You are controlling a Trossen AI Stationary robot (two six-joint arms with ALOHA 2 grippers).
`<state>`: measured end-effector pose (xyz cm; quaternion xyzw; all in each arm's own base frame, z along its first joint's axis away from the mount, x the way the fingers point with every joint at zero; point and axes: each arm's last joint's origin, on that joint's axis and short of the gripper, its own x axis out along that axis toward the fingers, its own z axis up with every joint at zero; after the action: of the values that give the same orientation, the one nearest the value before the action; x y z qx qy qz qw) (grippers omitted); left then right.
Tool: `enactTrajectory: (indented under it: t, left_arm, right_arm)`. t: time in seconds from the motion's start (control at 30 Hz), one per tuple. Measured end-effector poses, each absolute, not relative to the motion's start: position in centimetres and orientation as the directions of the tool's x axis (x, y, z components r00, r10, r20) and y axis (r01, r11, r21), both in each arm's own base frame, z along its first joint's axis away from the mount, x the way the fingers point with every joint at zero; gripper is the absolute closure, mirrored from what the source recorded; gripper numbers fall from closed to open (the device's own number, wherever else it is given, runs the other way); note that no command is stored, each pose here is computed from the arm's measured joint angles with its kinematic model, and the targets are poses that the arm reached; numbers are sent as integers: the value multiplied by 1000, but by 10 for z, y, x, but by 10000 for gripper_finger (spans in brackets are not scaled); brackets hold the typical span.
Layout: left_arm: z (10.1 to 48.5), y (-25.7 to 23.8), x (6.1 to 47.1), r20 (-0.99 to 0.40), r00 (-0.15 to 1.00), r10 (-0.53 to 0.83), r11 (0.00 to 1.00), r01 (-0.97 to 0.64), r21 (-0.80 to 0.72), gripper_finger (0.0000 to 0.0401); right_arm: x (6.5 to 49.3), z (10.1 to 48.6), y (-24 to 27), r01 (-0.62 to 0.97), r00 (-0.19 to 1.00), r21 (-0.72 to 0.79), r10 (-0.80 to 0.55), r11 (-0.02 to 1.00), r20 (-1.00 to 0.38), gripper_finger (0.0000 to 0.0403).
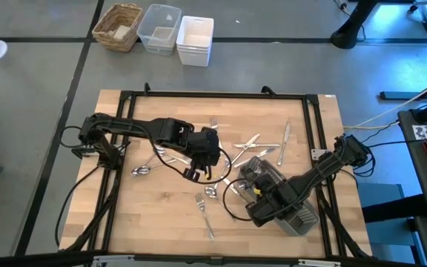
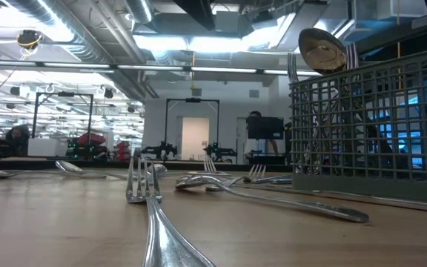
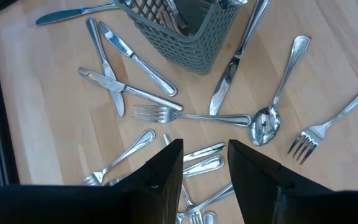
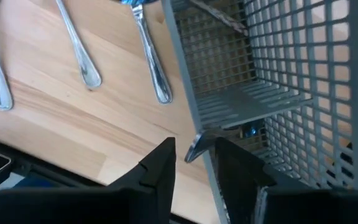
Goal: Sort silverware
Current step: Put the silver spoon into the gray silverware basket
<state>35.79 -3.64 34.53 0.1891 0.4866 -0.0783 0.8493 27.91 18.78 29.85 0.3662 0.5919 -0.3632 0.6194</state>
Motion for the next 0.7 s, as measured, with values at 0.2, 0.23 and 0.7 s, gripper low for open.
enactTrajectory:
  t: [0.2, 0.23, 0.7]
  left_arm:
    - [345, -37, 358, -856, 514, 51, 916, 317, 245, 282]
    - [345, -37, 358, -856, 514, 51, 916, 317, 245, 282]
    - [345, -37, 358, -856, 514, 51, 917, 317, 244, 282]
  right_arm:
    - [279, 298, 188, 883, 31, 18, -20, 468, -999, 342]
    - [279, 298, 188, 883, 31, 18, -20, 468, -999, 356]
    - [278, 298, 189, 882, 5, 12, 16, 470, -1000, 396]
